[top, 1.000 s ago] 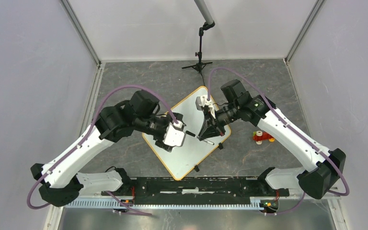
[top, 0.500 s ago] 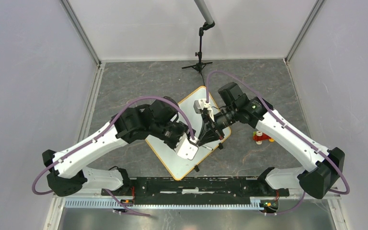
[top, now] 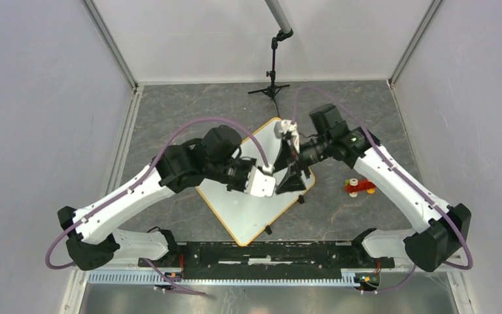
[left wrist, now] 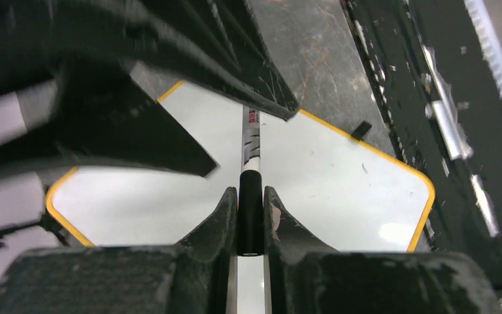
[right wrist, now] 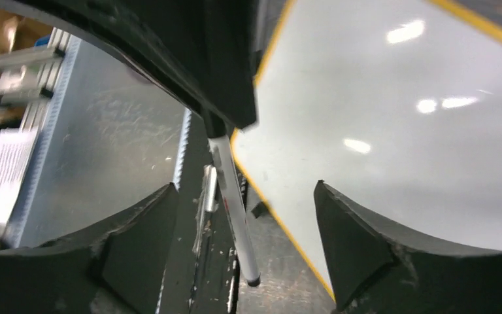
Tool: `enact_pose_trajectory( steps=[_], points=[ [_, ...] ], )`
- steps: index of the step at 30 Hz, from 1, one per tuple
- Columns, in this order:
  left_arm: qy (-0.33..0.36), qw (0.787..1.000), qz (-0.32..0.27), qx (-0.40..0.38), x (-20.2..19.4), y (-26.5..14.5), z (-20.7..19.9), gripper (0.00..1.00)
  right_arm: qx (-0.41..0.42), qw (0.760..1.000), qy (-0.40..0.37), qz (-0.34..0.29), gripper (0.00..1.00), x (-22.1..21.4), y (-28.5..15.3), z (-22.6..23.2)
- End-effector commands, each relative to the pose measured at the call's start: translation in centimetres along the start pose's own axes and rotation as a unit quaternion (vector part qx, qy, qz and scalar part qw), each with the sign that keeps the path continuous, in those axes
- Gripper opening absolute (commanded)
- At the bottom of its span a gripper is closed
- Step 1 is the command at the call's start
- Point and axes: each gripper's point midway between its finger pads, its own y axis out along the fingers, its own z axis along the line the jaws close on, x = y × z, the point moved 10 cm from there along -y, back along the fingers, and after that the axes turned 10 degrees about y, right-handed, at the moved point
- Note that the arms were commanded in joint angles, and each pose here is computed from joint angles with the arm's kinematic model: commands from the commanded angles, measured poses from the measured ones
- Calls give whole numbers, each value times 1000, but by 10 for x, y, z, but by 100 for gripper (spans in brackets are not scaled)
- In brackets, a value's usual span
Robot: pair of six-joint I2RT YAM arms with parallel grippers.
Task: Write a sentence on the whiteboard
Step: Pass from the right arm to the left, then open the pen cap from the whiteboard marker.
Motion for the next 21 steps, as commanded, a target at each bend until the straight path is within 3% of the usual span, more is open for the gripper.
enact_pose_trajectory(
  steps=[1,6,12,17,21],
  points=[
    [-173,980,-49,83,-3,-23,17,2,-61,993,-25,-99,86,27,-45,-2],
    [-320,932,-99,138,-12,-48,28,2,-100,976,-58,-185,97,32,-76,5],
    [-440,862,-208,140,-8,-74,32,2,-68,967,-6,-245,98,48,-82,-1],
    [-464,837,-260,130,-8,-78,24,2,-49,952,19,-303,97,50,-78,1],
    [-468,837,-259,114,-8,-78,28,2,-22,952,30,-304,92,51,-68,3]
  ],
)
